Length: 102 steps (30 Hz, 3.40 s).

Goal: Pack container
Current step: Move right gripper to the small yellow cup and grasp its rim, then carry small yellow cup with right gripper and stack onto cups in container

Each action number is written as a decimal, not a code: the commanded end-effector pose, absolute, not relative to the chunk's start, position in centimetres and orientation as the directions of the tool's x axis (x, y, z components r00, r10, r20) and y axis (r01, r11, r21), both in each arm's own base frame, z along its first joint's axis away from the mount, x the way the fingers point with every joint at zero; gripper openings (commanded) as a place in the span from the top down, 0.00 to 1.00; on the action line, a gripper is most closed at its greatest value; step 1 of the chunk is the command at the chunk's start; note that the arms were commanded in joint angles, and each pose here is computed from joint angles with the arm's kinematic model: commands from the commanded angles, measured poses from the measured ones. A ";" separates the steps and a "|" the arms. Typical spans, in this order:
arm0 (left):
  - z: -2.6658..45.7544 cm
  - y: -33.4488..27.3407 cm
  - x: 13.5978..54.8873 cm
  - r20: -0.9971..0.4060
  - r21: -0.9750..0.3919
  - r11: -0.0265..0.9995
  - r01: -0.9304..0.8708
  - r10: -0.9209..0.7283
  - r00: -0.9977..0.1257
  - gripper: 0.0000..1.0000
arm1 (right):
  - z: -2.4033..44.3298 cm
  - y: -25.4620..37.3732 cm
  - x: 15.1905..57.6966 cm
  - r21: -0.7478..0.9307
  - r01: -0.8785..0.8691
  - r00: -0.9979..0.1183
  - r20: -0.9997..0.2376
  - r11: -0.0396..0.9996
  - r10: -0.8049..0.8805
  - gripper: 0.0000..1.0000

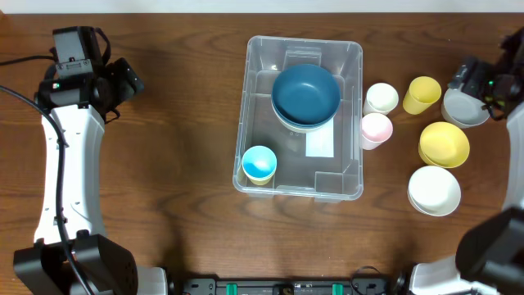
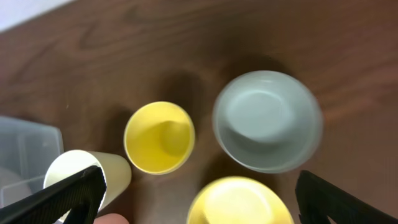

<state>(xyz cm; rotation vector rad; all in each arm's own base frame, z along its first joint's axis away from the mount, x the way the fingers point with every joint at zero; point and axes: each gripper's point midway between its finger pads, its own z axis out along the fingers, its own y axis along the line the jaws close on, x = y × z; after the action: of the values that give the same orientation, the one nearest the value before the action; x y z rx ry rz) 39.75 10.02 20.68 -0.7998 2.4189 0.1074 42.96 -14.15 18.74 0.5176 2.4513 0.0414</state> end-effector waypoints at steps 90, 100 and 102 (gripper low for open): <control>21.3 10.4 39.7 -0.568 -0.098 0.813 -0.574 -0.519 -0.639 0.02 | 16.8 28.3 29.5 0.100 -0.656 -0.712 -0.410 0.748 -0.570 0.99; 21.3 10.4 39.7 -0.568 -0.097 0.813 -0.574 -0.519 -0.639 0.02 | 16.7 27.6 29.8 0.064 -0.645 -0.715 -0.402 0.761 -0.572 0.67; 21.3 10.4 39.7 -0.568 -0.097 0.813 -0.574 -0.519 -0.639 0.02 | 16.6 27.6 29.8 0.064 -0.645 -0.716 -0.400 0.761 -0.572 0.52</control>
<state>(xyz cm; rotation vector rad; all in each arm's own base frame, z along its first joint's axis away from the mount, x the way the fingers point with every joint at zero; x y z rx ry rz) 39.76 10.03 20.68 -0.7997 2.4185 0.1073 29.84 27.66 16.93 -0.9330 2.5919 0.3000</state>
